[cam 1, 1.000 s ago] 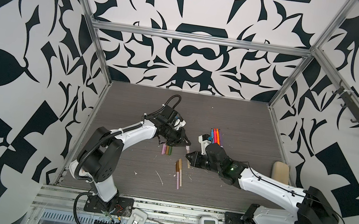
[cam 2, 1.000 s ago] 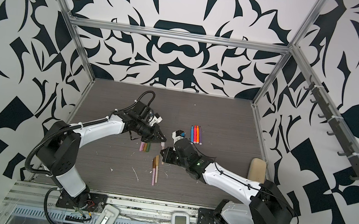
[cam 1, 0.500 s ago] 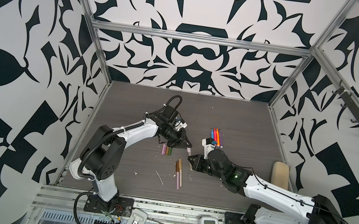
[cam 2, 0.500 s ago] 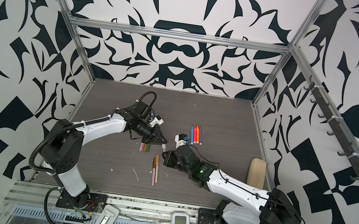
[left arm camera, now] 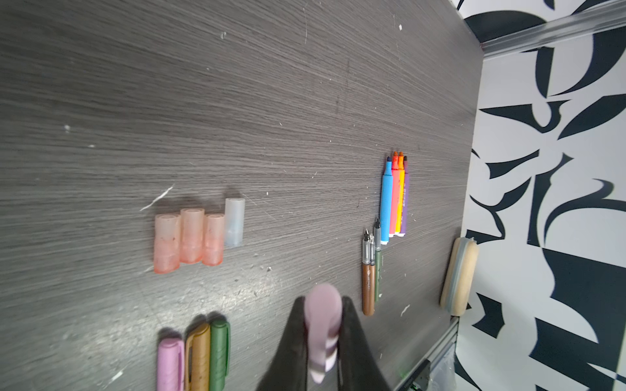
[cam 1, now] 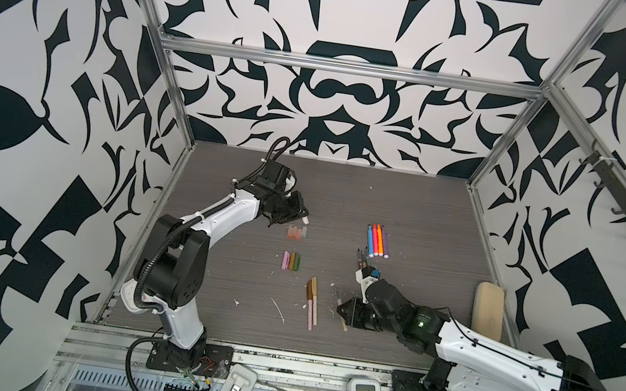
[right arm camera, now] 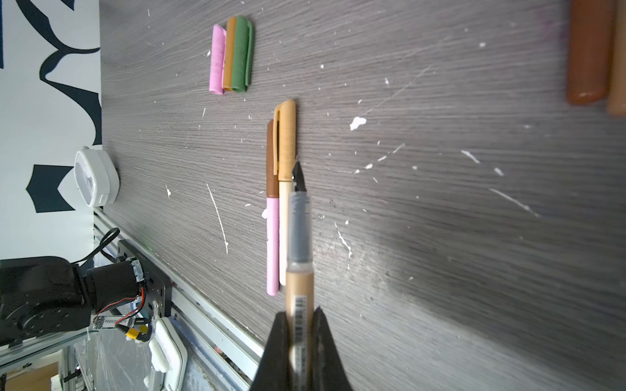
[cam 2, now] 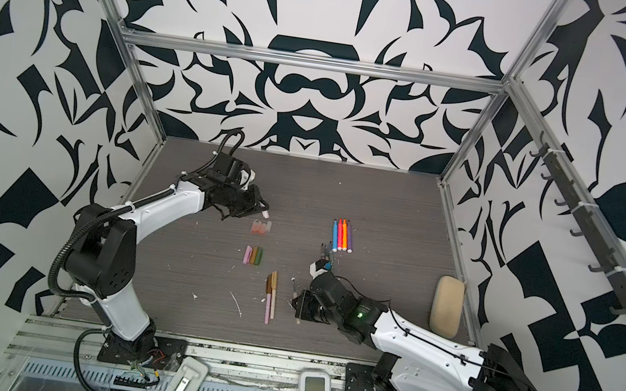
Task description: Open the pen caps
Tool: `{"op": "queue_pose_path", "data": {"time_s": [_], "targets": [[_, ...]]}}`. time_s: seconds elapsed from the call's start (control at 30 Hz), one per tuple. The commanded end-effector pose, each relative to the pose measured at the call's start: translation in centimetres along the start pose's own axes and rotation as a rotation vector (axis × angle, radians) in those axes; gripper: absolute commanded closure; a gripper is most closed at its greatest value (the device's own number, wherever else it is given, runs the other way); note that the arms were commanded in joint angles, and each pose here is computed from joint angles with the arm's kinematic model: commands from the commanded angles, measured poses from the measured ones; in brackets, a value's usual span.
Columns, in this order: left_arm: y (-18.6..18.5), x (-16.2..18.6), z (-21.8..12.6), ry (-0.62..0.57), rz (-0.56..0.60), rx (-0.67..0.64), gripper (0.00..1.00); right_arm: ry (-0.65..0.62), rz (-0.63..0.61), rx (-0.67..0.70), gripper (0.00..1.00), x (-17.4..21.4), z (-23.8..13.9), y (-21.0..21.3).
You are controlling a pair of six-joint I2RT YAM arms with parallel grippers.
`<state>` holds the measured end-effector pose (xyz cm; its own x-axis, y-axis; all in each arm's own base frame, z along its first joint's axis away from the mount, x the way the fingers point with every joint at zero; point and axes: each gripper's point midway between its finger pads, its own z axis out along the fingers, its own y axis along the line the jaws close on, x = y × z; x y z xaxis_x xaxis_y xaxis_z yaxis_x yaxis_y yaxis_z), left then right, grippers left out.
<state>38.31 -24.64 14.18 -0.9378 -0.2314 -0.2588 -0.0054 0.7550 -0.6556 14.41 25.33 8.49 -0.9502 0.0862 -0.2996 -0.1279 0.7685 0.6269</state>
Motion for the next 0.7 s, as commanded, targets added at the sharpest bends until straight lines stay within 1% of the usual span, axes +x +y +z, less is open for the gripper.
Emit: {"op": "queue_pose_path", "data": {"time_s": [0.0,0.13,0.3,0.47,0.67], "targets": [[0.3,0.3,-0.5,-0.018,0.03,-0.021,1.0,-0.013,0.002,-0.023,1.0,-0.5,-0.6,0.9],[1.9,1.4,-0.5,0.005,0.039,-0.049,1.0,-0.011,-0.003,-0.012,1.0,-0.5,-0.5,0.8],[6.0,2.8,-0.6,0.022,-0.014,-0.108,1.0,-0.006,-0.002,0.003,1.0,-0.4,-0.2,0.3],[8.9,4.0,-1.1,0.038,-0.032,-0.167,1.0,0.006,-0.001,0.018,1.0,-0.3,0.2,0.1],[11.5,6.3,-0.9,0.116,-0.027,-0.251,1.0,0.016,-0.005,0.031,1.0,-0.3,0.7,0.0]]}}
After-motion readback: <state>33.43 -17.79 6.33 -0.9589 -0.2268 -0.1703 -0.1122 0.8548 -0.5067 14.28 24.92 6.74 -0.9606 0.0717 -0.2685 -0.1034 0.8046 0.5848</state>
